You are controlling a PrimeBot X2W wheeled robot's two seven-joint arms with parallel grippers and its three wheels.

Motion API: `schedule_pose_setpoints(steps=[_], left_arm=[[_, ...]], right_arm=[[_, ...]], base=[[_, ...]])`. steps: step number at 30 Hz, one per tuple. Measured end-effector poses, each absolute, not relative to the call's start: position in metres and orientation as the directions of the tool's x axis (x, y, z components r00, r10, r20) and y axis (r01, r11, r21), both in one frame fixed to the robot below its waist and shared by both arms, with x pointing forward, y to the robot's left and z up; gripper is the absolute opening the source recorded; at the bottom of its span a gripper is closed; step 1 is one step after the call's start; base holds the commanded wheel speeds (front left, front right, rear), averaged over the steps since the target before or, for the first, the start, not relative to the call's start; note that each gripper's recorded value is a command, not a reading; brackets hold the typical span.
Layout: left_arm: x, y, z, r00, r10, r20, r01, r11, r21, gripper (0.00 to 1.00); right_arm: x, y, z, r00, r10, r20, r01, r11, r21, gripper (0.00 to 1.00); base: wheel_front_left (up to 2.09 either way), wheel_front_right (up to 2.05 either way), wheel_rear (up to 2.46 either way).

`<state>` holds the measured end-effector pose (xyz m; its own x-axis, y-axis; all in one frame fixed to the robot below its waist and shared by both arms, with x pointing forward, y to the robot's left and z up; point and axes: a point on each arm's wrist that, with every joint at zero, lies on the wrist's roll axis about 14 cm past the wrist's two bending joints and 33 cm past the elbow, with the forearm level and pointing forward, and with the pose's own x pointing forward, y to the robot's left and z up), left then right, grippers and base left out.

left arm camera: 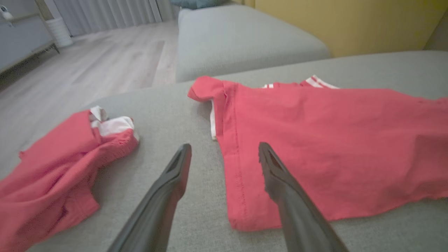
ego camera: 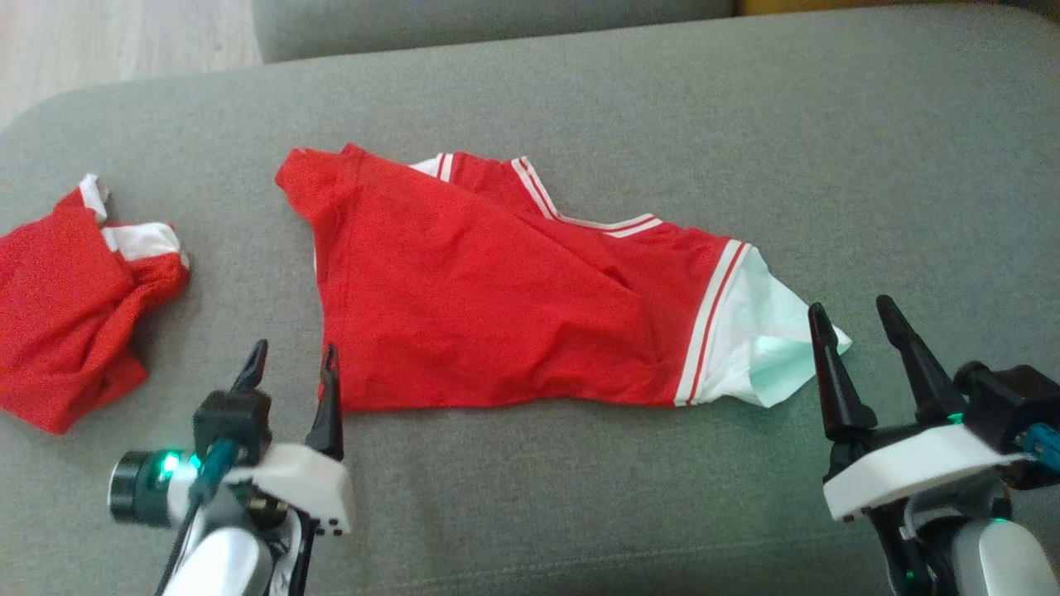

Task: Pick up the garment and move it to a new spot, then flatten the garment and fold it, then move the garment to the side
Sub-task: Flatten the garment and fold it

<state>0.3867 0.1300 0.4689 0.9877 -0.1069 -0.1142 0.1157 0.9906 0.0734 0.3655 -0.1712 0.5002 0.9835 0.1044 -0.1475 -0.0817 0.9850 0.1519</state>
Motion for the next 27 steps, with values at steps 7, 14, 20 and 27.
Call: schedule_pose_setpoints(steps=[7,14,20,27], left_arm=[[0.394,0.121,0.405,0.901,-0.165,-0.402,0.194,0.98,0.034,1.0],[0.381,0.117,0.365,0.798,-0.181,-0.574,0.199,0.979,-0.032,0.77],[0.383,0.111,0.365,0.779,-0.203,-0.593,0.217,0.975,-0.048,0.0],[0.385,0.107,0.365,0.782,-0.209,-0.587,0.225,0.973,-0.047,0.0]], right_arm=[[0.369,-0.172,0.482,0.974,0.102,-0.203,-0.071,0.985,0.159,1.0],[0.37,-0.18,0.473,0.971,0.078,-0.228,-0.042,0.986,0.159,1.0],[0.367,-0.189,0.458,0.959,0.052,-0.277,-0.009,0.988,0.155,1.0],[0.354,-0.215,0.401,0.864,0.018,-0.503,0.054,0.99,0.129,1.0]], base=[[0.0,0.0,0.0],[0.0,0.0,0.0],[0.0,0.0,0.0],[0.0,0.0,0.0]])
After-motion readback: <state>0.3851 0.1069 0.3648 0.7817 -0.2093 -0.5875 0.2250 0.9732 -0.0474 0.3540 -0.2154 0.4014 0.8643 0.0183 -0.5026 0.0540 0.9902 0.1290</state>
